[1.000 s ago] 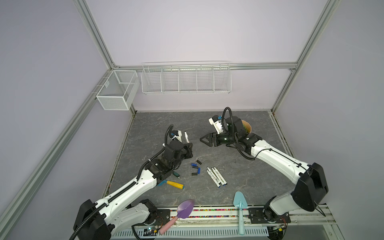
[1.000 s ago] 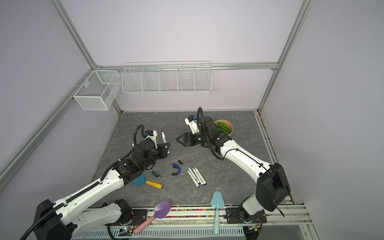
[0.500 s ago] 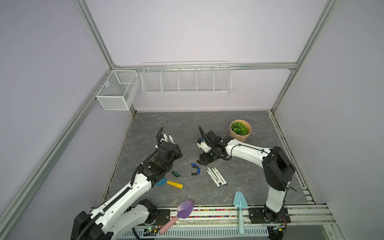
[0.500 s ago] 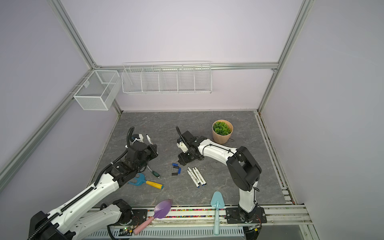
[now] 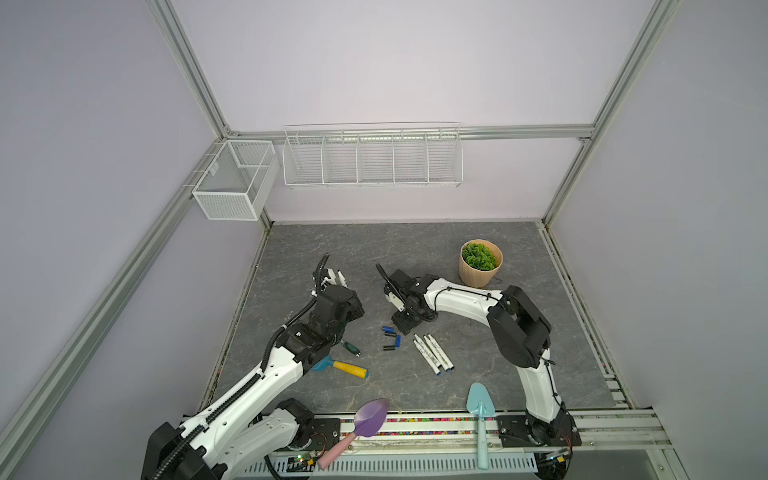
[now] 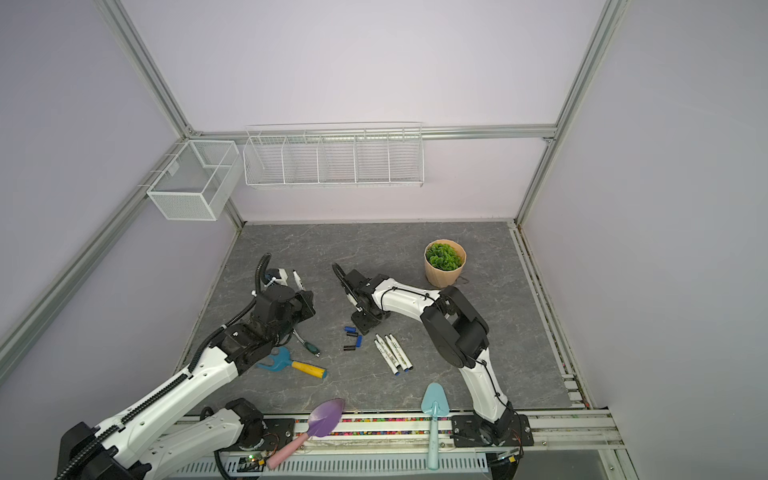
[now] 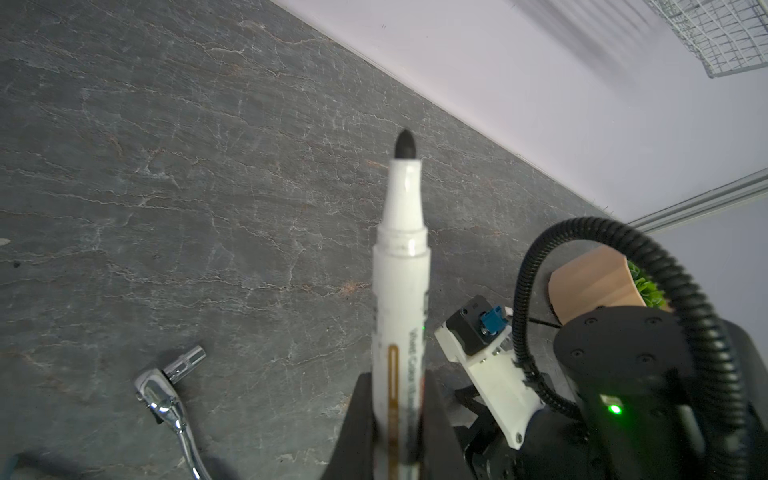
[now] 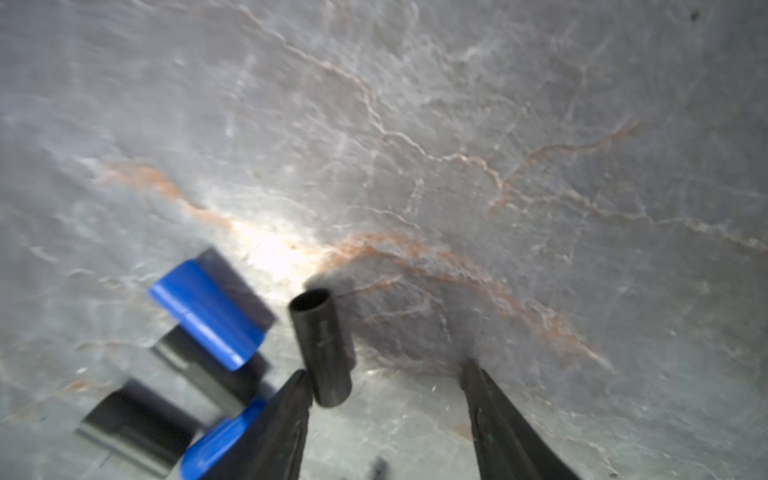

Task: Insert the pens into the pen caps
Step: 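Move the right gripper down over the black caps on the table, then grasp a black cap with the right gripper and lift it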

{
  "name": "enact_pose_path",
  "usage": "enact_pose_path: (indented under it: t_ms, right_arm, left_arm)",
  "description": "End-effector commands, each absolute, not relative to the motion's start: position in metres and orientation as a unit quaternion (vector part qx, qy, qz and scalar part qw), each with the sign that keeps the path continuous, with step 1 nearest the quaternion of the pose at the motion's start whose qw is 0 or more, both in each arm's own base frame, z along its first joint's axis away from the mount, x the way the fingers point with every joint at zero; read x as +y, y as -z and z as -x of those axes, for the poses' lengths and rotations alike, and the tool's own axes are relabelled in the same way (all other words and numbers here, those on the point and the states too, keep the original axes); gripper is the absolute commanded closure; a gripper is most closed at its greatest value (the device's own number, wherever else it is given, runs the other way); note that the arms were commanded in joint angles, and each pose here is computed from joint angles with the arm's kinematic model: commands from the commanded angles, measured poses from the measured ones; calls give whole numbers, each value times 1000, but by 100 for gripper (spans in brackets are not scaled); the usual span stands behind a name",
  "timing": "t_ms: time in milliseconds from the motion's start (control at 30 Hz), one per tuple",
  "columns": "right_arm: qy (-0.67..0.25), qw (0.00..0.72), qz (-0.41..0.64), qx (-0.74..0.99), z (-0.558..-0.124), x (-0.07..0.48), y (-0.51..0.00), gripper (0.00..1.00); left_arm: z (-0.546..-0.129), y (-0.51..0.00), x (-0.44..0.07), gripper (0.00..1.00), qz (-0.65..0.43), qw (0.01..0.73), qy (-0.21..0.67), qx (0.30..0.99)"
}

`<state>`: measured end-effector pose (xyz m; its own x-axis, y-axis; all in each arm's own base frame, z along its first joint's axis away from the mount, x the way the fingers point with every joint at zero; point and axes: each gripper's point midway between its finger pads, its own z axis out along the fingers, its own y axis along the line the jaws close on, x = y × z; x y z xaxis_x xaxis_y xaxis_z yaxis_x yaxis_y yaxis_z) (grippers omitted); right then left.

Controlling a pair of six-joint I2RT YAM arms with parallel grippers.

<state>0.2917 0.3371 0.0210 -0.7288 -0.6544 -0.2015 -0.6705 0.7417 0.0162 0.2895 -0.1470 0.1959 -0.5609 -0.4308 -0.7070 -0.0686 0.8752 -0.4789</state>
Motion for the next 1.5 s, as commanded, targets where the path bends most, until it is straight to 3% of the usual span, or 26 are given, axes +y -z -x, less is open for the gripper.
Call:
enact_pose_path:
  t_ms: [0, 467, 733, 933, 1167, 1467]
  right_arm:
    - [-9, 81, 368, 926, -292, 327, -12, 38]
    - [50, 119, 323, 937, -337, 290, -21, 38]
    - [-87, 163, 288, 940, -343, 324, -70, 34]
    - [-172, 131, 244, 945, -342, 361, -70, 28]
    - [-94, 109, 208, 968, -352, 354, -45, 27]
    - [-43, 95, 239, 965, -341, 348, -33, 29]
  left_arm:
    - [-289, -201, -140, 100, 145, 456, 190, 857]
    - [-288, -203, -138, 100, 125, 458, 175, 862]
    - [-288, -205, -135, 100, 117, 459, 162, 866]
    - [-289, -204, -135, 100, 119, 456, 163, 867]
    - [-286, -205, -130, 100, 127, 461, 163, 863]
    - [-284, -205, -128, 100, 125, 460, 161, 864]
